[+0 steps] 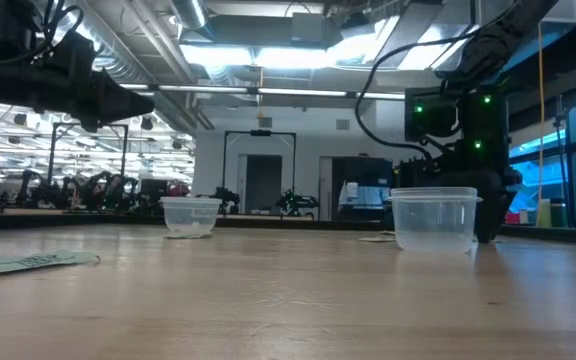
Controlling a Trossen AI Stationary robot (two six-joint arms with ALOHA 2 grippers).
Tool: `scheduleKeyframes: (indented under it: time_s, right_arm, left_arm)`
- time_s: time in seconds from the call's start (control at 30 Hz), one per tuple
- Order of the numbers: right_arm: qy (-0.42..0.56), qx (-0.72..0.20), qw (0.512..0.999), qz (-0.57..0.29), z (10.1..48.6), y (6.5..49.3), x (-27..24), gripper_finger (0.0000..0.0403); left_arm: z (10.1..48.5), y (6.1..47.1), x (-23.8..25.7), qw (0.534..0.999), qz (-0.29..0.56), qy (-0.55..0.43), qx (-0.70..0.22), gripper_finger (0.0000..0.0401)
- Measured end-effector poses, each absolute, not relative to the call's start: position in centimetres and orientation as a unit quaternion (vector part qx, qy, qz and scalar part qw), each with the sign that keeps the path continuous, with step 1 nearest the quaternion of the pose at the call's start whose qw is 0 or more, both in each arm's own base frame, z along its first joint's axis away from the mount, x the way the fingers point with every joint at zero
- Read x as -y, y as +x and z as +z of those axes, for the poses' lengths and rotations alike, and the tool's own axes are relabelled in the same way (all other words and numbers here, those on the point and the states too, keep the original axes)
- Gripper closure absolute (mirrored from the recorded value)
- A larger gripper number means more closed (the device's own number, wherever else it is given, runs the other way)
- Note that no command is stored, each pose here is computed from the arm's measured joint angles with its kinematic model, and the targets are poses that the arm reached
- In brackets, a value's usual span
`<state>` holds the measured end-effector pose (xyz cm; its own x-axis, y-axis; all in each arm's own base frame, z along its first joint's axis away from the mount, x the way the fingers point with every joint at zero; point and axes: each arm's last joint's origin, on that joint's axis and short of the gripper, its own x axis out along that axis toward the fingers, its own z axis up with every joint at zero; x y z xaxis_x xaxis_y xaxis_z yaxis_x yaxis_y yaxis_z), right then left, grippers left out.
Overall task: Pick and place Stevia / Truvia into bins
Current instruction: Put the stevia packet into the bottom transparent container
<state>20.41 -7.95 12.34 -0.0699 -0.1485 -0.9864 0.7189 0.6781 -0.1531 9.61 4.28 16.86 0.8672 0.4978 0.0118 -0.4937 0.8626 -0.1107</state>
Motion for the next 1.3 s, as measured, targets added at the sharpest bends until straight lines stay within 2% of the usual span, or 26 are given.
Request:
scheduleKeyframes:
  time_s: [0.97, 1.3]
  right_arm:
    - [0.221, -0.645, 0.651, -0.334, 12.33, 20.47, 7.94, 0.0395]
    - [0.209, -0.643, 0.654, -0.339, 12.41, 20.67, 7.72, 0.0401]
  left_arm:
    - [16.75, 9.61, -4.29, 0.965, 0.258, -0.053, 0.014, 0.0338]
    - [16.75, 9.61, -4.28, 0.965, 0.257, -0.053, 0.014, 0.0338]
